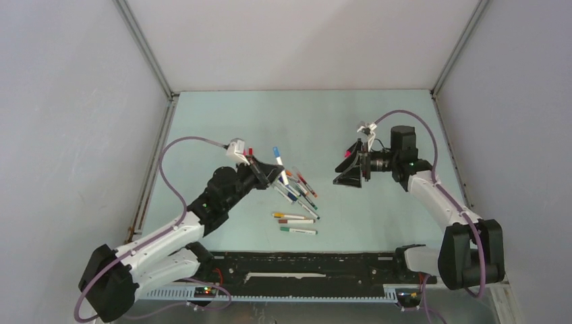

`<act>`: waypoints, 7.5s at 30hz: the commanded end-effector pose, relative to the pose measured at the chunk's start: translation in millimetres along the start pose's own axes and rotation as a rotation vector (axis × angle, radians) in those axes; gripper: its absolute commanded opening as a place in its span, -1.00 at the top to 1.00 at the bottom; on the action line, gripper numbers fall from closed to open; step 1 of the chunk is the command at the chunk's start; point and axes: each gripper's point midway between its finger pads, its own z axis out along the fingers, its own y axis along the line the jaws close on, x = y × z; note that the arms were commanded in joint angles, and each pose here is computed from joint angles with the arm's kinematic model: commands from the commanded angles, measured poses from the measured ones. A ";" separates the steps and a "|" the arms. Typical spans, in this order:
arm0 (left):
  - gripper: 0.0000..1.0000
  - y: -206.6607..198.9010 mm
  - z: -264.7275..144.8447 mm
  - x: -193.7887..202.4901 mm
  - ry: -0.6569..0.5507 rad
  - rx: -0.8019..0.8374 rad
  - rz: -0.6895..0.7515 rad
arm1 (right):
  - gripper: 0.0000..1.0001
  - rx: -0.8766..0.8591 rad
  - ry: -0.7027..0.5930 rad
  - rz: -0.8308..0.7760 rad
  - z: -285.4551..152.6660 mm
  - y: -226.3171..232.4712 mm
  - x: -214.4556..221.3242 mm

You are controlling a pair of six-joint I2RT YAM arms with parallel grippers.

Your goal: Open the pen caps

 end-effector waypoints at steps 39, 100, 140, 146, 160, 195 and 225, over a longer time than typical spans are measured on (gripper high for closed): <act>-0.44 -151.0 28.0 -28.8 -0.135 0.486 0.141 | 1.00 -0.170 -0.002 0.112 50.6 36.8 -18.2; 1.00 -171.7 61.5 -2.6 0.100 0.589 0.085 | 1.00 -0.209 0.003 0.145 39.6 43.8 -34.8; 1.00 -163.1 -42.4 -305.4 -0.848 0.426 0.221 | 1.00 -0.337 0.200 0.257 87.1 51.3 21.5; 1.00 -136.3 -36.1 -293.2 -0.774 0.350 0.232 | 1.00 -0.202 0.209 0.169 82.6 28.0 24.1; 0.99 95.6 61.2 -115.7 0.106 -0.393 0.152 | 1.00 0.271 0.146 0.238 39.0 -82.9 21.6; 0.32 212.5 142.7 -54.0 0.435 -0.734 0.259 | 1.00 0.355 0.139 0.237 9.9 -108.6 18.4; -0.99 60.9 -27.5 -103.1 -0.165 -0.124 0.113 | 0.94 0.273 1.214 -1.084 -110.7 -211.8 66.5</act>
